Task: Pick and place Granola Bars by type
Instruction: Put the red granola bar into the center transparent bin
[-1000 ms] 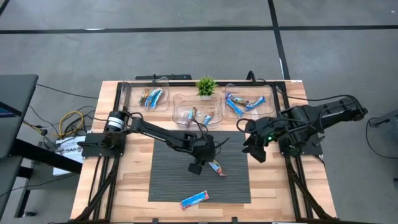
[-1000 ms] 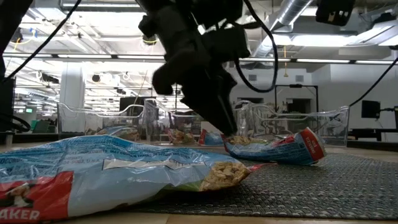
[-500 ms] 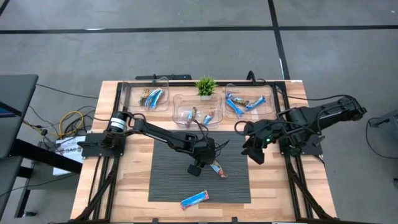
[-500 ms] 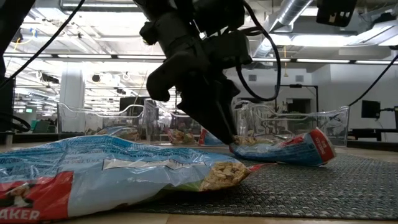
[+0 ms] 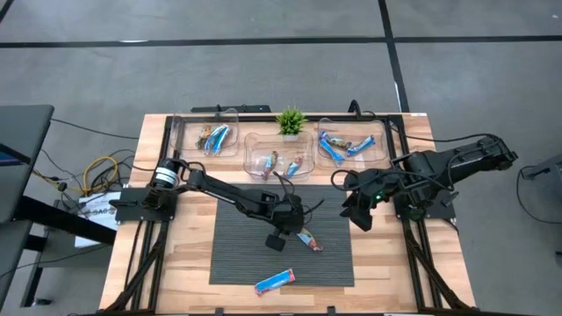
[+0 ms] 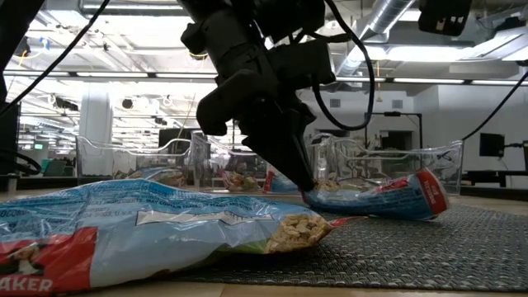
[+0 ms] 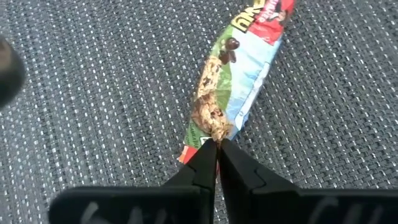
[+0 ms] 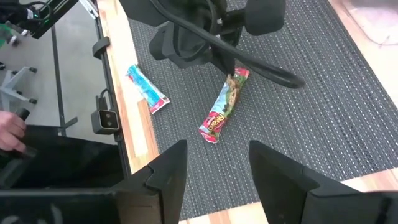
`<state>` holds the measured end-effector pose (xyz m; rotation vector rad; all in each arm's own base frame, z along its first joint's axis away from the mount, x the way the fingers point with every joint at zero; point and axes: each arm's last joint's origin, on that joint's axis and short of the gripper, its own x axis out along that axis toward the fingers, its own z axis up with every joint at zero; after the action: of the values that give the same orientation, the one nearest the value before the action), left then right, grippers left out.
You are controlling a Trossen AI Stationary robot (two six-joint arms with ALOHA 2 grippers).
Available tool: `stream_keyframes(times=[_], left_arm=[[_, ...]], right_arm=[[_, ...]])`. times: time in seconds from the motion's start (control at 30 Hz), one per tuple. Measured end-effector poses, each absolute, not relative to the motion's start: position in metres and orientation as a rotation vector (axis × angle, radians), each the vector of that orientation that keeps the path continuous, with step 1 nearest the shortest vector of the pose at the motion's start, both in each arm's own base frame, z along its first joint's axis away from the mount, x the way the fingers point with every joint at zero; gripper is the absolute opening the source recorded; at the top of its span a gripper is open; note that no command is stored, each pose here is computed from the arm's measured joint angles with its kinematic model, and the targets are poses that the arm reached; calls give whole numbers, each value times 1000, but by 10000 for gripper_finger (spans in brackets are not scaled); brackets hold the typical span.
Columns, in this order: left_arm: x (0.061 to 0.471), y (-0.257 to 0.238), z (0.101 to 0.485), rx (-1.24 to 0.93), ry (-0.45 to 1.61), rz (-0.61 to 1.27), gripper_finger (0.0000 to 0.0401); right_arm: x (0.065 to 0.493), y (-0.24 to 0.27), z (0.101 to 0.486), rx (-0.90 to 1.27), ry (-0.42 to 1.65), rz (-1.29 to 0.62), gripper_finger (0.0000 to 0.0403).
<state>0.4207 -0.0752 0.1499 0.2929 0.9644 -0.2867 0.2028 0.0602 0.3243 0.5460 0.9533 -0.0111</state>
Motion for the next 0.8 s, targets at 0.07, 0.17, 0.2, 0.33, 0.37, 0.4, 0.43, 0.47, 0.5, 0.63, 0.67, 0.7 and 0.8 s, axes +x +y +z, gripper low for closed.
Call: stream_keyframes(times=[0.07,0.17,0.2,0.33,0.37,0.4,0.43,0.47,0.5,0.63,0.67,0.7,0.8], left_arm=[[420,-75,150,290,969,-277,4],[420,-75,149,261,983,-257,2],[419,-74,150,245,990,-247,2],[415,-71,157,191,1013,-209,1],[414,-71,160,181,1013,-198,1],[414,-70,165,172,1000,-188,0],[412,-69,170,166,997,-177,0],[412,-67,175,155,983,-166,0],[411,-65,181,149,965,-149,0],[407,-52,203,118,922,-69,0],[406,-48,210,110,903,-45,0],[404,-44,215,104,896,-22,0],[399,-30,230,88,873,47,0]], right_arm=[[203,60,324,552,954,-14,163],[203,60,324,553,953,-14,163],[203,60,324,552,953,-15,163],[203,60,324,553,951,-14,163],[203,60,325,553,949,-15,163],[203,60,325,552,943,-17,163],[204,60,325,549,937,-22,163],[204,60,325,544,925,-35,163],[205,59,326,539,904,-45,163],[208,57,329,501,825,-123,163],[208,56,329,487,812,-153,163],[209,55,329,473,798,-182,163],[209,52,329,432,758,-257,163]])
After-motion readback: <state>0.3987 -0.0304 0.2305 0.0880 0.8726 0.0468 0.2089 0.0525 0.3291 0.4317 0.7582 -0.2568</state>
